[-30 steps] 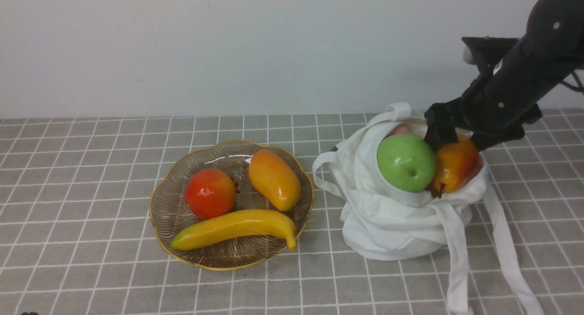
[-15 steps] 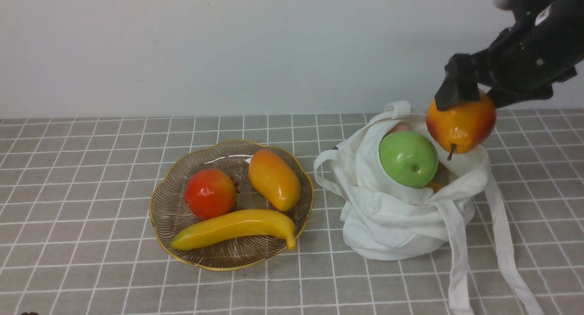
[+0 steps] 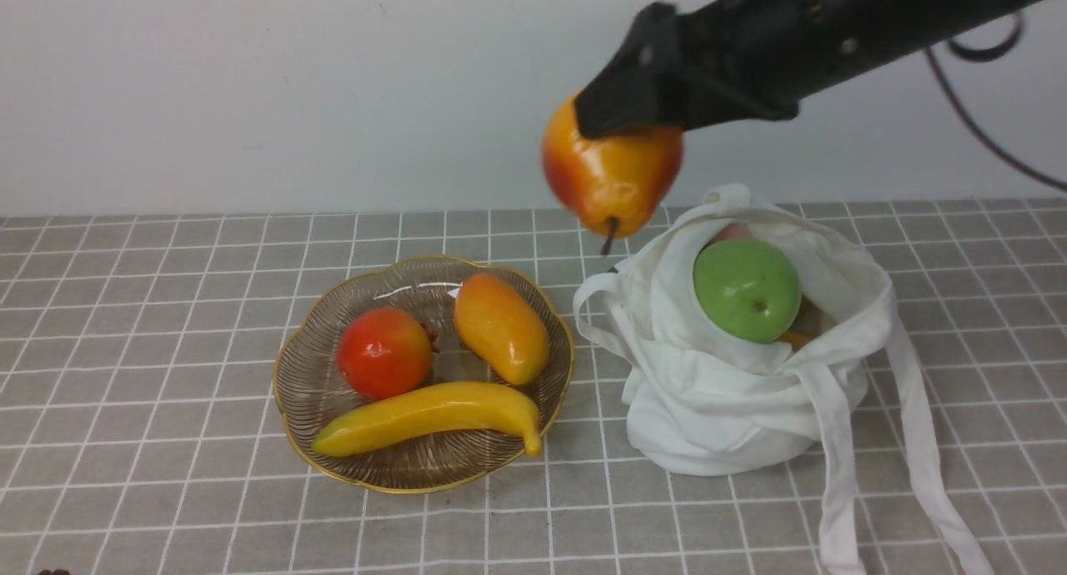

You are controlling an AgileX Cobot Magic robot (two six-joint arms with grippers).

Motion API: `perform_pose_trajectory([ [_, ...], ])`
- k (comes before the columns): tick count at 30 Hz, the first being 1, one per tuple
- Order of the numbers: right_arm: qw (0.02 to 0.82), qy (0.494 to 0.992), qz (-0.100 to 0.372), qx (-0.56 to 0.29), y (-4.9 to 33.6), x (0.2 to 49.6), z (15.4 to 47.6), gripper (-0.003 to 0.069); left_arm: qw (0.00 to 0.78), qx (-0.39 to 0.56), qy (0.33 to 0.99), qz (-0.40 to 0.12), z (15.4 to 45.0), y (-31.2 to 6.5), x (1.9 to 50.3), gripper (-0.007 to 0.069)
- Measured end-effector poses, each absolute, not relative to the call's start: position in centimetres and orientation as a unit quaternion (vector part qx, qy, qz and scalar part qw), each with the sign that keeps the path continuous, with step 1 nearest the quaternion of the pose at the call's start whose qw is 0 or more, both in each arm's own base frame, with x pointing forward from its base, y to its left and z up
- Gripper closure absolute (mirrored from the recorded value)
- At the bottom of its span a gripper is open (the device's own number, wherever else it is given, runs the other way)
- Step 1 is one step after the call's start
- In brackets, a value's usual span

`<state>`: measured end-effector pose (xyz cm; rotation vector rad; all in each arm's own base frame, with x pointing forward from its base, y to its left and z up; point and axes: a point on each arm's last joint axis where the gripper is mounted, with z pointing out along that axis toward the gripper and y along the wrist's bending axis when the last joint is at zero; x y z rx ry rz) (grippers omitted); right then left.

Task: Take the fruit out of the bag on the grey coffee tablecloth and place them on the plate.
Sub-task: 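Carry the orange fruit from the bag to the plate with the right gripper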

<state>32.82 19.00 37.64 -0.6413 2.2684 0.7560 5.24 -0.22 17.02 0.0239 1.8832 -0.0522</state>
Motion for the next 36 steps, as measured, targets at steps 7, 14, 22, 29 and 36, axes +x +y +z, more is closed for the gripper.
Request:
perform_pose_trajectory([
  [7, 0.304, 0.863, 0.274, -0.298, 26.6, 33.4, 31.4, 0.0067, 0.588, 0.010, 0.808, -0.022, 17.0, -0.2, 5.2, 0.0633],
  [14, 0.307, 0.870, 0.230, -0.311, 28.9, 35.6, 25.6, 0.0067, 0.588, 0.010, 0.808, -0.022, 17.0, -0.2, 5.2, 0.0633],
  [22, 0.310, 0.878, 0.219, -0.293, 29.7, 37.2, 21.5, 0.0067, 0.588, 0.010, 0.808, -0.022, 17.0, -0.2, 5.2, 0.0633],
  [29, 0.317, 0.880, 0.244, -0.257, 30.2, 37.6, 21.0, 0.0022, 0.588, 0.010, 0.808, -0.022, 17.0, -0.2, 5.2, 0.0633],
  [36, 0.335, 0.874, 0.234, -0.264, 30.1, 37.9, 21.2, -0.0031, 0.588, 0.010, 0.808, -0.022, 17.0, -0.2, 5.2, 0.0633],
])
